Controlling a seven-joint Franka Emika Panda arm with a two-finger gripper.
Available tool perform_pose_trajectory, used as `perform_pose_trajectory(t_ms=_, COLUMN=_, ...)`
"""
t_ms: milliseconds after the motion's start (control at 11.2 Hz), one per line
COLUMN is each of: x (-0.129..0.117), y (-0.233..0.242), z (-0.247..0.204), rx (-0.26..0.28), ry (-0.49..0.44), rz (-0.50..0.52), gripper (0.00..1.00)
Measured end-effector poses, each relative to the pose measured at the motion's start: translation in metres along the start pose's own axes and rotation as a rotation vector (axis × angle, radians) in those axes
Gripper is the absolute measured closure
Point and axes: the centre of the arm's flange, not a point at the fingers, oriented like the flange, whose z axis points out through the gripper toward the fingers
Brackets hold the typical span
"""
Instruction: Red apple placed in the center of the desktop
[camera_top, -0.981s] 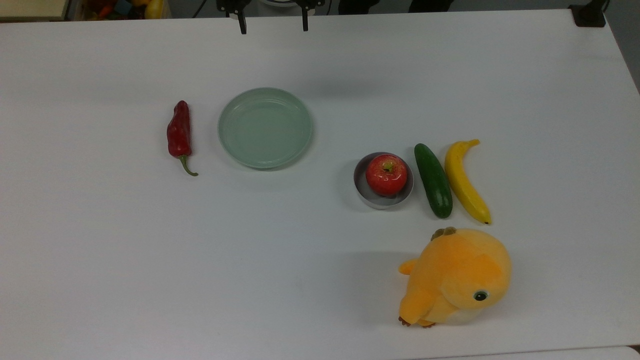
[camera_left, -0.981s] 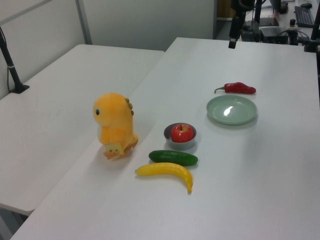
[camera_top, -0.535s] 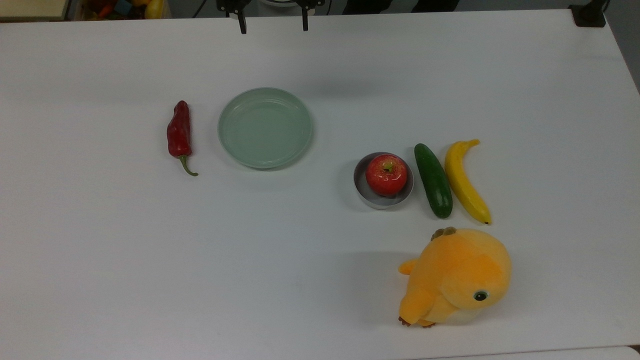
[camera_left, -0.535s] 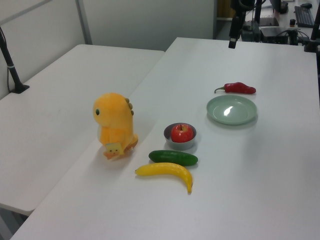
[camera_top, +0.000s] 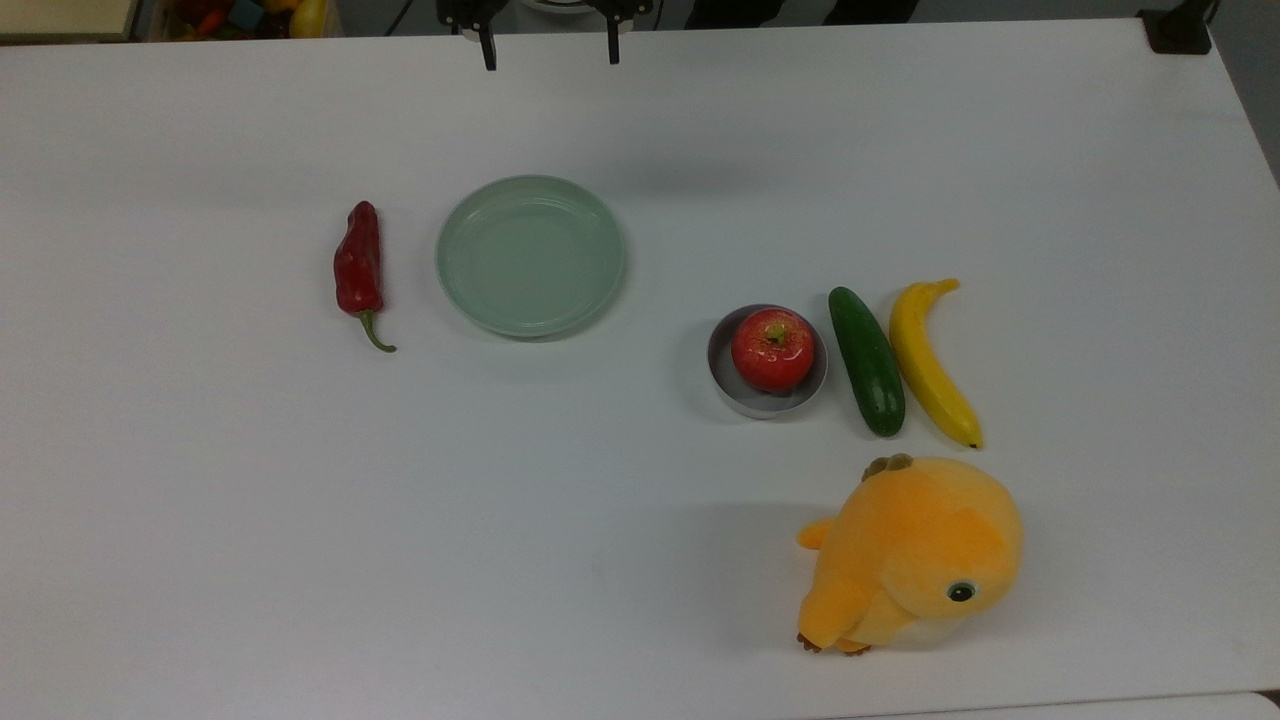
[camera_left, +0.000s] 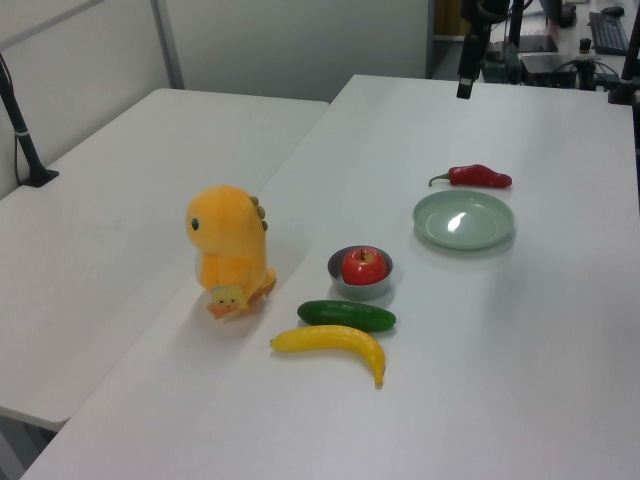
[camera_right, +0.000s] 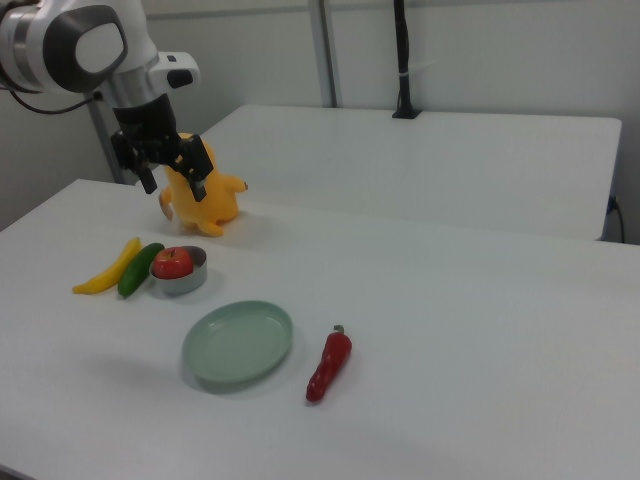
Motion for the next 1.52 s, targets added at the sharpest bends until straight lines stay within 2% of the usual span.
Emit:
perform_pose_trajectory(t_ms=446, x=0.017, y=-0.016, z=0.046, rx=0.002, ry=-0.063, rz=-0.028, gripper=0.00)
perform_pose_trajectory(t_ms=714, x=0.040, y=-0.054, z=0.066, rx=0.041, ry=0.027, rz=-0.067, gripper=0.00)
perform_pose_trajectory(t_ms=981, x=0.062, y=-0.095, z=0.109, rx=0.054, ry=0.094, rz=-0.056, gripper=0.00)
perform_pose_trajectory(t_ms=1517, x=0.081, y=-0.156, z=0.181, rx=0.081, ry=0.165, rz=-0.106, gripper=0.00)
